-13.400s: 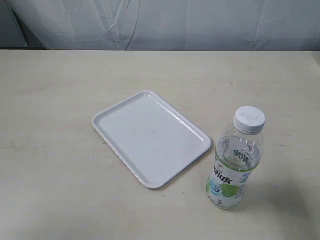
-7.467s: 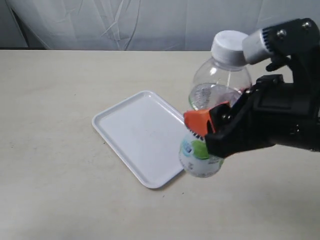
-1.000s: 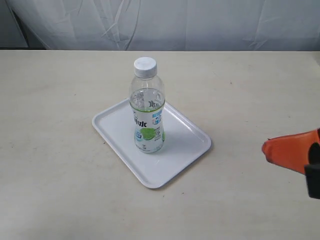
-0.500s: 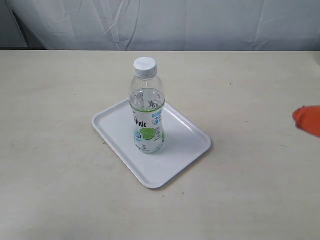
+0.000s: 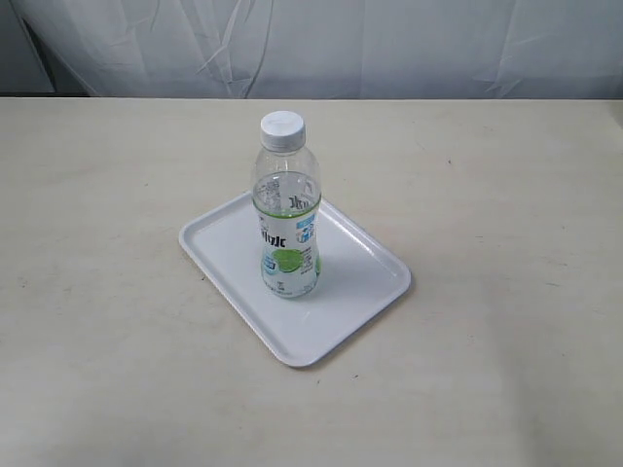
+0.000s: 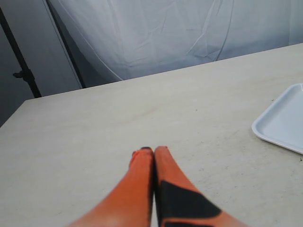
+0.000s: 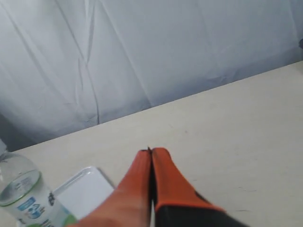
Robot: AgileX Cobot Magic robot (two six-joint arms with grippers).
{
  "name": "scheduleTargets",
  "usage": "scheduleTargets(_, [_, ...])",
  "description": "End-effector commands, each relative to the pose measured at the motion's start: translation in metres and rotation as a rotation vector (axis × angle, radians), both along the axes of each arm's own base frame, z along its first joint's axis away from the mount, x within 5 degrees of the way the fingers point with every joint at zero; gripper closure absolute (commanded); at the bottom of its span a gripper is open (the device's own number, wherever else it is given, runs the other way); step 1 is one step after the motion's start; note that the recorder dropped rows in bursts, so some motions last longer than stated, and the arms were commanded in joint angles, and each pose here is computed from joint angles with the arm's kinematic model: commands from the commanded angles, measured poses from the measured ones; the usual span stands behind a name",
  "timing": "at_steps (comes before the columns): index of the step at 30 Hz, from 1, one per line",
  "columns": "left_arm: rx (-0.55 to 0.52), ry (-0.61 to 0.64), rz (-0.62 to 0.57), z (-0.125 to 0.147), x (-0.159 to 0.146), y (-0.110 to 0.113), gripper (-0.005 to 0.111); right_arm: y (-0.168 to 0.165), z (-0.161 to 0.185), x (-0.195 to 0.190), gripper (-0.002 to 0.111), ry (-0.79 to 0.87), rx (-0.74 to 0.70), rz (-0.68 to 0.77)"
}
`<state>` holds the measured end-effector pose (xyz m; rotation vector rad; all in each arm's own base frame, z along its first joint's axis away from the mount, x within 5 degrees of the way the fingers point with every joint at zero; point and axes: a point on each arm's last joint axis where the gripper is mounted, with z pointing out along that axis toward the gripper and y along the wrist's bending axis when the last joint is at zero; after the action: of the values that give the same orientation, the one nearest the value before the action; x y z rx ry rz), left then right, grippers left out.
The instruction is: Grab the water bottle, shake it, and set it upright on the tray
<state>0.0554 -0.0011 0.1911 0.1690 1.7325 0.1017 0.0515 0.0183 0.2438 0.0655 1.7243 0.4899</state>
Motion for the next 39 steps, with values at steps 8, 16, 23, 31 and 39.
scheduleTargets(8, [-0.006,-0.011,-0.003,0.0,0.0,0.0,0.106,-0.007,-0.033,-0.002,0.109,0.021,-0.037,-0.117])
scheduleTargets(16, [-0.006,-0.011,-0.003,0.0,0.0,0.0,0.106,-0.006,-0.035,-0.002,0.109,0.041,-0.041,-0.112])
scheduleTargets(23, [-0.006,-0.011,-0.003,0.0,0.0,0.0,0.106,-0.006,-0.035,-0.002,0.109,0.041,-0.041,-0.112])
scheduleTargets(31, [-0.006,-0.011,-0.003,0.0,0.0,0.0,0.106,-0.006,-0.035,-0.002,0.109,0.042,-0.037,-0.111])
scheduleTargets(39, [-0.006,-0.011,-0.003,0.0,0.0,0.0,0.106,-0.006,-0.035,-0.002,0.109,0.042,-0.037,-0.111])
